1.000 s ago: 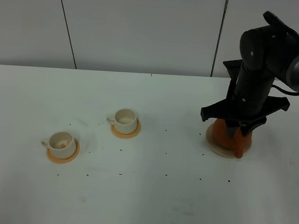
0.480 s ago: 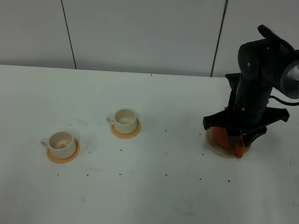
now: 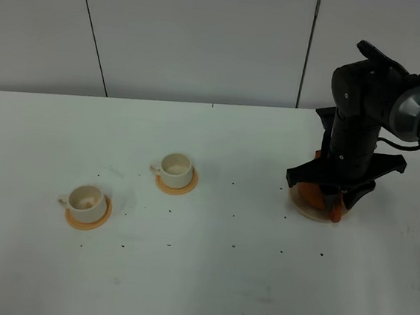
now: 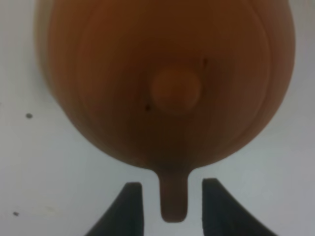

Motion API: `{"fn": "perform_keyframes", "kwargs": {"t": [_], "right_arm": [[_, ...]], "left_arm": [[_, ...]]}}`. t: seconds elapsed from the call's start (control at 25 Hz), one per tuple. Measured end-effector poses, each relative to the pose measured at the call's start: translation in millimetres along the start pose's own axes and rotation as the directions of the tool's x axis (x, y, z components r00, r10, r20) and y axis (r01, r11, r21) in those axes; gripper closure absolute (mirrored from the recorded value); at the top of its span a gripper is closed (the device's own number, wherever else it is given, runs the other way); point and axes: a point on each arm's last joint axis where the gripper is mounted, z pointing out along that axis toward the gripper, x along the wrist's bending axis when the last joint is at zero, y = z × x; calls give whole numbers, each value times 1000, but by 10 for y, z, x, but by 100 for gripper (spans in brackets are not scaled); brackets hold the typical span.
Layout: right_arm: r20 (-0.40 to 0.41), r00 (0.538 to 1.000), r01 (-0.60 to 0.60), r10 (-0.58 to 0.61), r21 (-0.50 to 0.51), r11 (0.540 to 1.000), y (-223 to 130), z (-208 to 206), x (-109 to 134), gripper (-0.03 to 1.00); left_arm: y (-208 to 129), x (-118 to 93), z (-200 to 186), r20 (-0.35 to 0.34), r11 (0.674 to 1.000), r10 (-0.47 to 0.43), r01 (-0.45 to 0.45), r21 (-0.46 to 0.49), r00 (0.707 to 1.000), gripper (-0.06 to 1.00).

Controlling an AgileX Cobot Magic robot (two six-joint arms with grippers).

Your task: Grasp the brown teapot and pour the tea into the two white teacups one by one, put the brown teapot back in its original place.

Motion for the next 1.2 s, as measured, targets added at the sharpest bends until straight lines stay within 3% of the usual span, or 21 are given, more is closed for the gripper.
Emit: {"fn": "perform_keyframes", "kwargs": {"t": [0.72,1.2], "right_arm": [[0,1000,13,-13,-1,1000,20,82,5,69],[8,1000,27,-27,-1,1000,20,82,-2,80]], "left_arm": [[0,0,0,0,1000,1,-1,0,1000,41],[0,0,0,0,1000,1,-1,0,1000,41]]}}
